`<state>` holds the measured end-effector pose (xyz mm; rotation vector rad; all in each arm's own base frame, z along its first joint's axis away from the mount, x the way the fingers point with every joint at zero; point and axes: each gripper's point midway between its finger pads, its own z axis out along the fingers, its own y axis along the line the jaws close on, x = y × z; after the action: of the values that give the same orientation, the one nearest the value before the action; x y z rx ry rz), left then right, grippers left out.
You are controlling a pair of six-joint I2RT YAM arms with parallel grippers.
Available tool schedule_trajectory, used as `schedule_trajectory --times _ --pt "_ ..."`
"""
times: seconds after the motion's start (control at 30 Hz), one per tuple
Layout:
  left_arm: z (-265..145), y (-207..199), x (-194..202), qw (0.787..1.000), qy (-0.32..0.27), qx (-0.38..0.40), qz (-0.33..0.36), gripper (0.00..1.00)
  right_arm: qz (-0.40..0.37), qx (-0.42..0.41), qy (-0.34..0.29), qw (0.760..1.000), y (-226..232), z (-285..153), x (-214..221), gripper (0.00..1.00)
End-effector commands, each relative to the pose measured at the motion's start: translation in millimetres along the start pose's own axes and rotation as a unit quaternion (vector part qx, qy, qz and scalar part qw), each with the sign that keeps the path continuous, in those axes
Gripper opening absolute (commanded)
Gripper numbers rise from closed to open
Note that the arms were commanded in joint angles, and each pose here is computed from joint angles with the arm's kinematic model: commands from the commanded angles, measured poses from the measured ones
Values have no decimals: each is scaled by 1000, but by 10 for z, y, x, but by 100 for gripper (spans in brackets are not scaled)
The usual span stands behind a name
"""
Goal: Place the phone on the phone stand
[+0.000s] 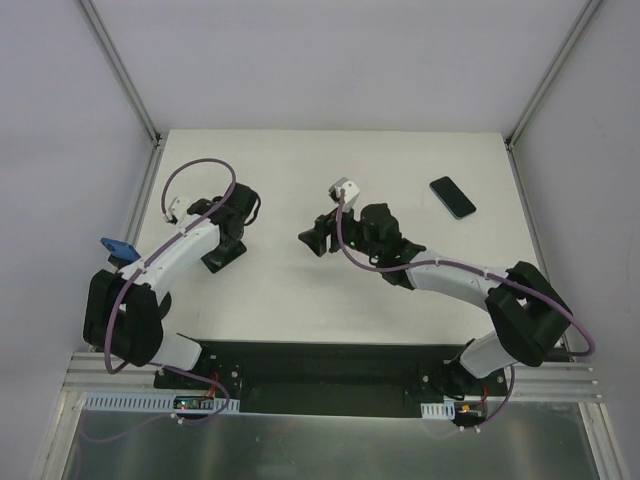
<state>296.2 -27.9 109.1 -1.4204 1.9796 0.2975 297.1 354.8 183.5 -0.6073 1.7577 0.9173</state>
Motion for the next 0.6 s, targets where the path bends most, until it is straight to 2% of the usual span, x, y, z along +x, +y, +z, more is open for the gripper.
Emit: schedule_trajectory --times 0.0,0.13,0.2,0.23,0.27,0.33,0.37,0.43,0.5,0.57 --pt "-269 84 -79 999 20 33 -5 79 -104 -57 -33 992 424 173 -174 68" --pt "-663 82 -388 993 13 118 0 89 -123 -58 -55 989 597 291 -138 77" --pt "-842 72 -500 984 7 172 39 91 -123 -52 -59 989 642 362 -74 79" --pt "-1035 86 -628 975 1 221 36 92 -128 -52 -63 988 663 392 -80 80" --pt "-1127 111 -680 963 -13 253 91 92 -131 -54 -60 988 716 460 -53 81" --pt "-1485 96 -818 932 -22 349 92 91 -134 -45 -52 989 719 555 -27 83" --pt "-1570 137 -859 920 -34 373 114 91 -135 -50 -53 988 796 660 -65 84" --pt "-1876 211 -979 887 -51 447 103 90 -133 -40 -29 990 791 775 10 86" --pt "-2054 271 -1059 862 -73 488 112 87 -115 -17 -23 993 814 970 -75 86" --pt "-2219 403 -1147 842 -91 521 108 85 -79 14 37 996 712 1104 170 86"
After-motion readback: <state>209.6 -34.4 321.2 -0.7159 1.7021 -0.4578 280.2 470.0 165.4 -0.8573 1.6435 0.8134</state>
